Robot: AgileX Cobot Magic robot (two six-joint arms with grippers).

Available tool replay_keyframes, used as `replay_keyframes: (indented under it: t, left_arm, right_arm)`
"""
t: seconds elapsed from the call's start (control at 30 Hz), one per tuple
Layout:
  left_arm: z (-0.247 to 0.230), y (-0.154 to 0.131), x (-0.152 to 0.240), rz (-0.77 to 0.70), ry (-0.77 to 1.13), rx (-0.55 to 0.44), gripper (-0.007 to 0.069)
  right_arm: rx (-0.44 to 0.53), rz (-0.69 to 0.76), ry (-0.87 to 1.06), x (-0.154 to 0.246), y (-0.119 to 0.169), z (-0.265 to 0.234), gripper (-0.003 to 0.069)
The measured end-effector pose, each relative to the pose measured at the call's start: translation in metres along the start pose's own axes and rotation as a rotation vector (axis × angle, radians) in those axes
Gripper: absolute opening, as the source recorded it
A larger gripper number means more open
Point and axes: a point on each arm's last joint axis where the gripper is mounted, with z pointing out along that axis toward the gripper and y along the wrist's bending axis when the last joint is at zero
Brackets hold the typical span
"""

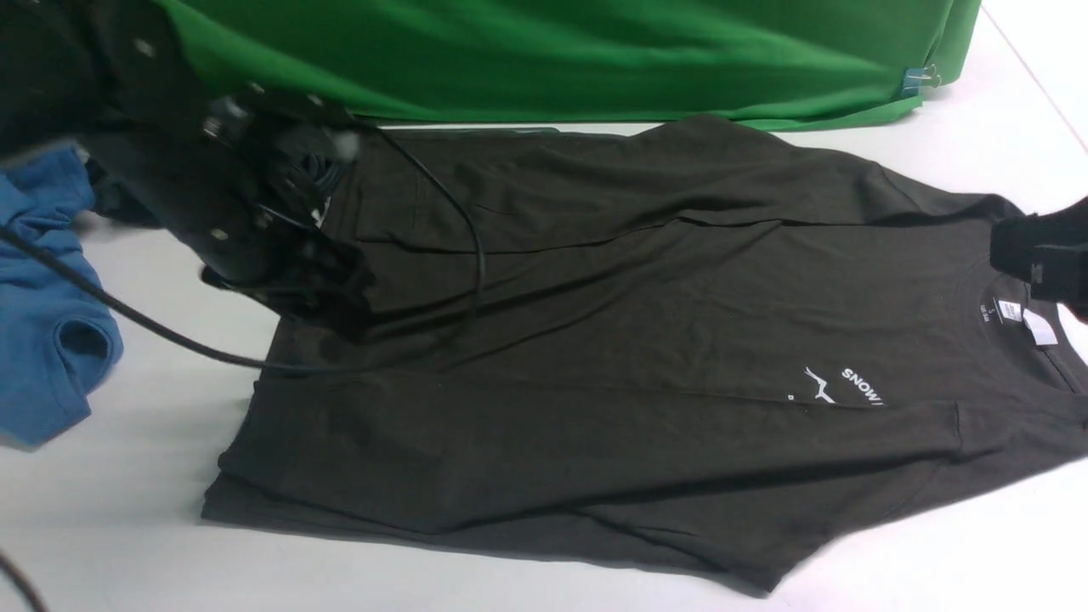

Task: Fold a long-sleeved shirt on a white desktop.
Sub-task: 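Grasp the left edge of the dark T-shirt lying flat on the table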

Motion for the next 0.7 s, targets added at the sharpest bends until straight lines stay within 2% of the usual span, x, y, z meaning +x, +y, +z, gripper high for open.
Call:
replay_keyframes:
  t: [0.1, 0.17, 0.3, 0.43, 0.57, 0.7]
  left_arm:
    - [0.016, 0.004, -0.001, 0.116, 0.031, 0.002, 0.0531]
    - [0.027, 0.007, -0.001, 0.317, 0.063, -0.001, 0.0538]
    - [0.037, 0.009, -0.002, 0.536, 0.066, 0.016, 0.0543]
    - [0.050, 0.011, -0.003, 0.597, 0.079, 0.036, 0.0543]
    - [0.066, 0.013, -0.001, 0.598, 0.114, 0.063, 0.0538]
    - [0.081, 0.020, 0.003, 0.564, 0.141, 0.090, 0.0482]
  right_arm:
    - [0.001, 0.000, 0.008, 0.001, 0.000, 0.000, 0.0241]
    - [0.002, 0.000, 0.012, 0.001, 0.000, 0.000, 0.0241]
    - [0.002, -0.001, 0.017, 0.001, 0.000, 0.000, 0.0241]
    - [0.002, 0.000, 0.017, 0.001, 0.000, 0.000, 0.0241]
    - [0.002, 0.000, 0.017, 0.001, 0.000, 0.000, 0.0241]
    - [0.004, 0.000, 0.025, 0.002, 0.000, 0.000, 0.0241]
